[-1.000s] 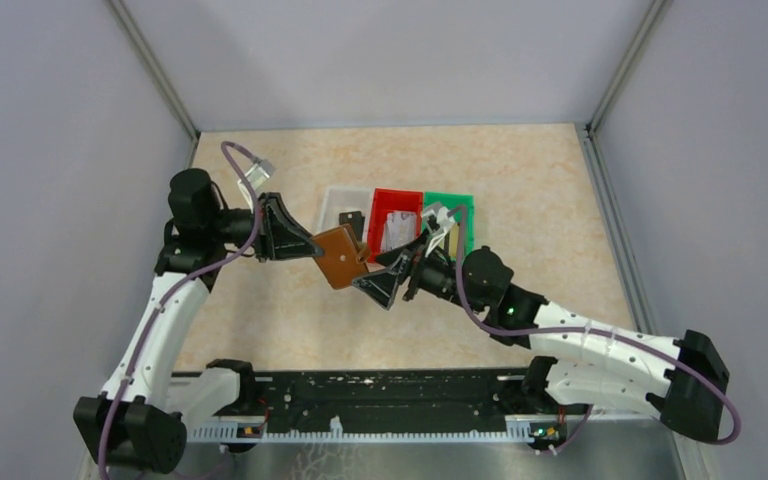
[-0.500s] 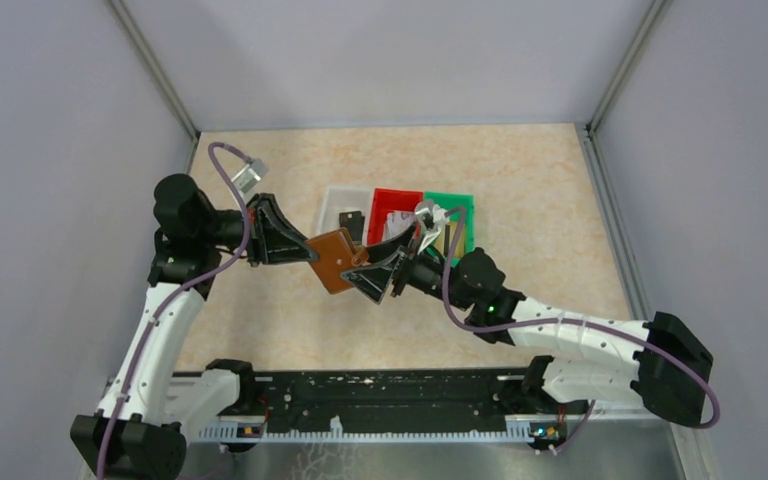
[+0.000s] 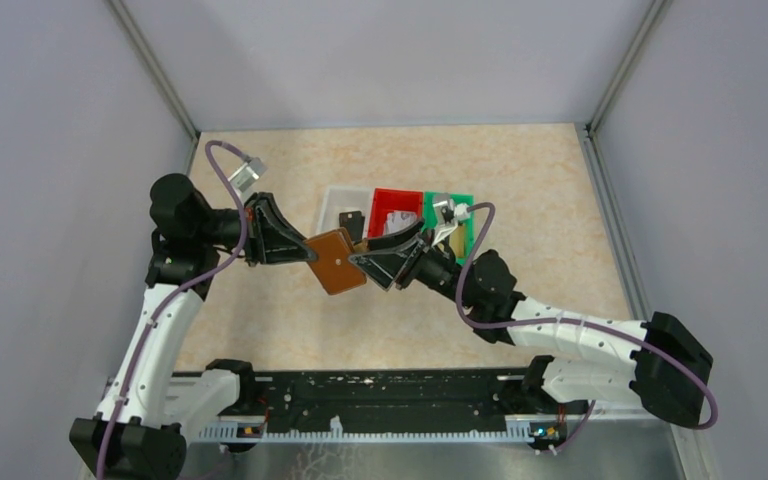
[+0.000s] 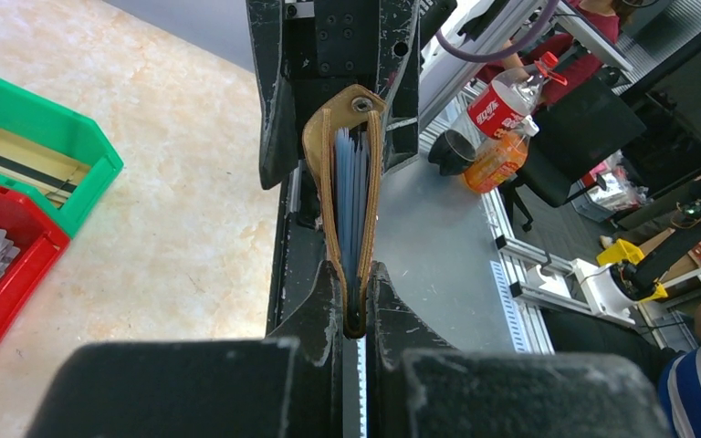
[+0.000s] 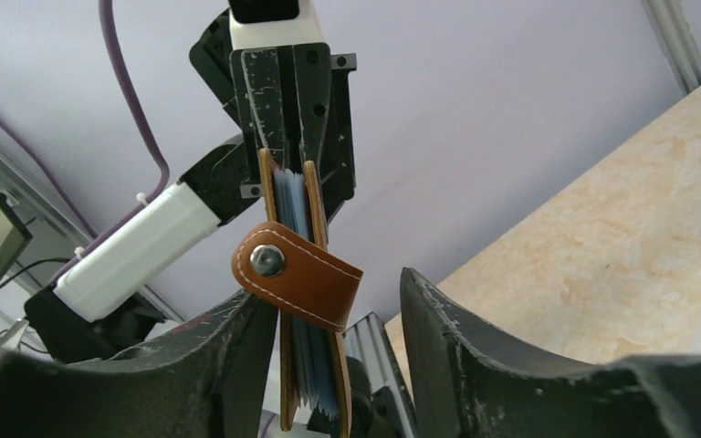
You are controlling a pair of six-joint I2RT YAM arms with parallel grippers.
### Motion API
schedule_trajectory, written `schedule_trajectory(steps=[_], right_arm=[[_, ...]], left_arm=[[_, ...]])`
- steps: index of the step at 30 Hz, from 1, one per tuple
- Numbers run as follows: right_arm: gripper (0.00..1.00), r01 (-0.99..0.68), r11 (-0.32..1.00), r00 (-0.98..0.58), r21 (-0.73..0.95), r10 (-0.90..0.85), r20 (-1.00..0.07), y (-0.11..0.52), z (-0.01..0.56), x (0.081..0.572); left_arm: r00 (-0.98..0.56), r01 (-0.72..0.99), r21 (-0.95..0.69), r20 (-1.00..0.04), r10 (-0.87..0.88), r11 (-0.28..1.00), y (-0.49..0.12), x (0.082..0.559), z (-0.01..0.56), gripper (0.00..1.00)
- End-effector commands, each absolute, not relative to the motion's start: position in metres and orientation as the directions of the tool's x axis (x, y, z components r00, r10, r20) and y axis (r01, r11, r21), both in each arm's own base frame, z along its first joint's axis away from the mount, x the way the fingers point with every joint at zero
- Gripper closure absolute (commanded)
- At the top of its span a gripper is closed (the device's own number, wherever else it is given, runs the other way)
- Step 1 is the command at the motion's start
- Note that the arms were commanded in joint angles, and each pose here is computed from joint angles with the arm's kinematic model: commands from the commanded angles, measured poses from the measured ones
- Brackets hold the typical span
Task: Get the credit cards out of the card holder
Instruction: Open the card holder.
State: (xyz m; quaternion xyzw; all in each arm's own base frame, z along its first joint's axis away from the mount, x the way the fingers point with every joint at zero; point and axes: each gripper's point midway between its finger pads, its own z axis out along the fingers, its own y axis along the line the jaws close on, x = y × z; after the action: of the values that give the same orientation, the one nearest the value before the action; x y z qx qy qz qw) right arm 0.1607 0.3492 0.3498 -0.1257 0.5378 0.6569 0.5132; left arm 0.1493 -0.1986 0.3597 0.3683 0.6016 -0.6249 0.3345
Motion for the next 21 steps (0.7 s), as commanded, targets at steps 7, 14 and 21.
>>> schedule_trajectory(steps=[7, 14, 21], right_arm=[[0.84, -0.785, 0.045, -0.454, 0.618, 0.637, -0.623, 0.336, 0.388, 0.167], [1.00, -0.778, 0.077, -0.458, 0.624, 0.611, -0.646, 0.334, 0.392, 0.169], [1.00, -0.803, 0.041, -0.480, 0.595, 0.548, -0.685, 0.340, 0.395, 0.158]], left_arm=[[-0.435, 0.892, -0.438, -0.899, 0.052, -0.111, -0.196, 0.130, 0.373, 1.00], [-0.405, 0.910, -0.406, -0.914, 0.034, -0.079, -0.198, 0.140, 0.362, 0.40], [-0.355, 0.929, -0.357, -0.934, 0.039, -0.097, -0.197, 0.138, 0.358, 0.37]])
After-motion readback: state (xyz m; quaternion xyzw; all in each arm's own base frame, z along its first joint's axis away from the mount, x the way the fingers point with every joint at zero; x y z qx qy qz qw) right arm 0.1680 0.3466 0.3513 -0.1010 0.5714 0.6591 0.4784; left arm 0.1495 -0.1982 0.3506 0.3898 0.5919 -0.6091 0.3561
